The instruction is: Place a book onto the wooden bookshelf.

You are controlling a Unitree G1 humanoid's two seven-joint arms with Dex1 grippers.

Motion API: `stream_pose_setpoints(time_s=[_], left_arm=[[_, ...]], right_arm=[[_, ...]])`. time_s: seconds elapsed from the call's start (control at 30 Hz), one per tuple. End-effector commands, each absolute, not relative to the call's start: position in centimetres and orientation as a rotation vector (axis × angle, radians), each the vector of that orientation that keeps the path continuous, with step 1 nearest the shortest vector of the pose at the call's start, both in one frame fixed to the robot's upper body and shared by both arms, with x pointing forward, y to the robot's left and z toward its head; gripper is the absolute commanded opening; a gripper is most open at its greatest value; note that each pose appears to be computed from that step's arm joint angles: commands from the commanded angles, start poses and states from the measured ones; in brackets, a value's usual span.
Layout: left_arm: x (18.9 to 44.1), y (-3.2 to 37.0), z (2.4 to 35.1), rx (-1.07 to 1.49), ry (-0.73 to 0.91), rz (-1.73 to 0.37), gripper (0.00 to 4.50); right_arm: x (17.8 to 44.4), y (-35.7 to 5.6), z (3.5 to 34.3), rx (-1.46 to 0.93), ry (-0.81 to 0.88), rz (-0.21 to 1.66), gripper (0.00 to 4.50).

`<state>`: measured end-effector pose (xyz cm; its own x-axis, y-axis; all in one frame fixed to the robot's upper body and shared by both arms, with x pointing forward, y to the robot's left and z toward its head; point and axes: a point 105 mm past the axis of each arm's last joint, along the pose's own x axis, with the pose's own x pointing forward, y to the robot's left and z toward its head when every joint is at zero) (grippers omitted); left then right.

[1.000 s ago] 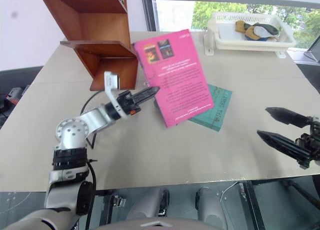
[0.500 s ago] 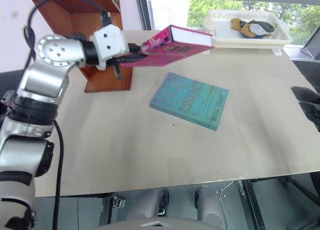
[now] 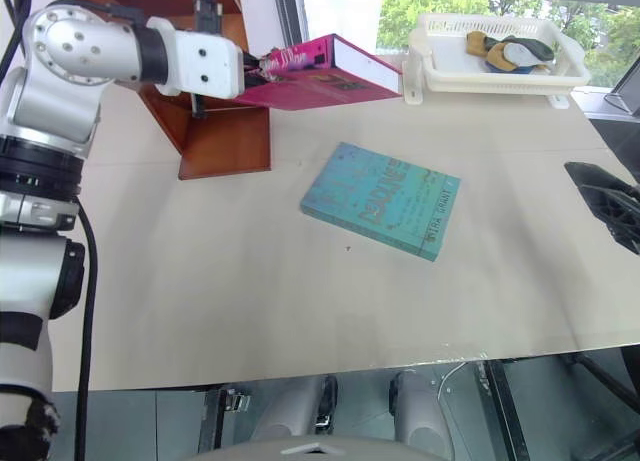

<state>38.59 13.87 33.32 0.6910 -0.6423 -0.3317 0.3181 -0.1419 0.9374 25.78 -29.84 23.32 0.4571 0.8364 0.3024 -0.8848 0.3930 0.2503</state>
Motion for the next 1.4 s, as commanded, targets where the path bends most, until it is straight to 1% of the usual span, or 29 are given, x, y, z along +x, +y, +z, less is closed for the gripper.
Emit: stream_pose_setpoints(time_s=[0.03, 0.1, 0.17, 0.27, 0.3, 0.4, 0.47, 0.53, 0.57, 0.6, 0.7, 0.8, 0.93, 1.03, 1.17, 1.4], left_arm=[[37.1, 12.3, 36.1, 1.417, -0.483, -0.830, 0.14], [37.1, 12.0, 35.3, 1.426, -0.475, -0.854, 0.14], [37.1, 11.8, 35.1, 1.422, -0.476, -0.863, 0.14], [36.8, 11.0, 34.7, 1.420, -0.513, -0.885, 0.14], [36.7, 10.6, 34.8, 1.417, -0.539, -0.885, 0.14], [36.5, 8.9, 36.6, 1.419, -0.668, -0.808, 0.14], [36.4, 8.1, 37.3, 1.418, -0.721, -0.782, 0.14], [36.4, 7.8, 37.4, 1.411, -0.739, -0.777, 0.14], [36.5, 7.9, 37.3, 1.434, -0.722, -0.767, 0.14], [36.8, 8.4, 37.3, 1.477, -0.694, -0.741, 0.14], [38.3, 11.6, 36.8, 1.651, -0.504, -0.645, 0.14], [39.3, 15.1, 37.6, 1.707, -0.336, -0.510, 0.14], [40.2, 19.5, 38.3, 1.678, -0.089, -0.327, 0.14], [40.3, 20.3, 38.4, 1.626, -0.009, -0.280, 0.14], [40.0, 21.6, 36.5, 1.619, 0.133, -0.290, 0.14], [39.3, 23.1, 35.4, 1.538, 0.240, -0.224, 0.14]], right_arm=[[25.1, -30.1, 24.3, 0.346, -0.164, 1.112, 4.50], [24.9, -30.4, 24.5, 0.337, -0.166, 1.103, 4.50], [24.8, -30.5, 24.5, 0.332, -0.167, 1.096, 4.50], [24.6, -30.7, 24.4, 0.323, -0.167, 1.081, 4.50], [24.6, -30.7, 24.3, 0.321, -0.167, 1.078, 4.50], [24.5, -30.8, 24.2, 0.320, -0.169, 1.073, 4.50], [24.5, -30.8, 24.2, 0.317, -0.171, 1.069, 4.50], [24.5, -30.8, 24.2, 0.314, -0.173, 1.066, 4.50], [24.6, -30.9, 24.2, 0.311, -0.173, 1.065, 4.50], [24.6, -30.9, 24.2, 0.309, -0.173, 1.064, 4.50], [24.7, -31.0, 24.2, 0.304, -0.171, 1.061, 4.50], [25.0, -31.1, 24.4, 0.301, -0.167, 1.061, 4.50], [25.8, -31.0, 24.5, 0.301, -0.161, 1.073, 4.50], [26.5, -30.8, 24.6, 0.296, -0.155, 1.086, 4.50], [27.1, -30.6, 25.0, 0.293, -0.156, 1.103, 4.50], [27.7, -30.7, 25.2, 0.278, -0.155, 1.110, 4.50]])
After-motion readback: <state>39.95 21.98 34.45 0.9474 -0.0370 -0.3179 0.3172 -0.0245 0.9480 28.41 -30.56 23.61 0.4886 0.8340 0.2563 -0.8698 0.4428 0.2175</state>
